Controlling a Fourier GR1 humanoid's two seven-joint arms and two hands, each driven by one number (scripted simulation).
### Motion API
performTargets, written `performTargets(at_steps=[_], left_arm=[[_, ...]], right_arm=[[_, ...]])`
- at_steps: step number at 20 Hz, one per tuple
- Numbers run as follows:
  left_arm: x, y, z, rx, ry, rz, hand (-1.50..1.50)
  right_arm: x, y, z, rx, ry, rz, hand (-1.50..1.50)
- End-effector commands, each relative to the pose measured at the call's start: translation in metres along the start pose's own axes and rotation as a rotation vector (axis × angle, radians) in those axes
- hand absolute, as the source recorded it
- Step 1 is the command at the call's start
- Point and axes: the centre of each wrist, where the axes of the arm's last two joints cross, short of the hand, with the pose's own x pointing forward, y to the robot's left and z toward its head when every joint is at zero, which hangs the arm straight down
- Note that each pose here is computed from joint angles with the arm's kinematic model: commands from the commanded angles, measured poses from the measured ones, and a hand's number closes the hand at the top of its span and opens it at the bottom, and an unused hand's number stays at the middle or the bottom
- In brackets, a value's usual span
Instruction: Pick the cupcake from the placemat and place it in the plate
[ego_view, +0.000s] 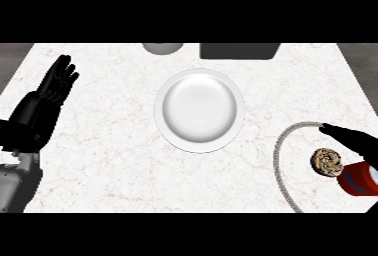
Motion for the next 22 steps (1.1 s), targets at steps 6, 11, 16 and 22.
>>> performTargets(at_steps=[6,11,16,22], left_arm=[[-0.003,-0.009,0.019,-0.001,-0.014,-0.008,0.0],[0.02,-0.011,-0.001,0.005,-0.008,0.0,0.0],[0.003,-0.008,-0.014,0.014,-0.007,0.005,0.0],[0.012,-0.016,-0.008,-0.004,-0.019,0.006,0.0]], right_arm=[[-0.001,0.004,-0.032,0.035,0.135,0.083,-1.5],[-0.009,0.009,-0.042,0.066,0.225,0.152,-1.5],[-0.015,0.046,-0.047,0.08,0.263,0.147,-1.5],[-0.022,0.05,-0.075,0.118,0.252,0.139,-1.5]])
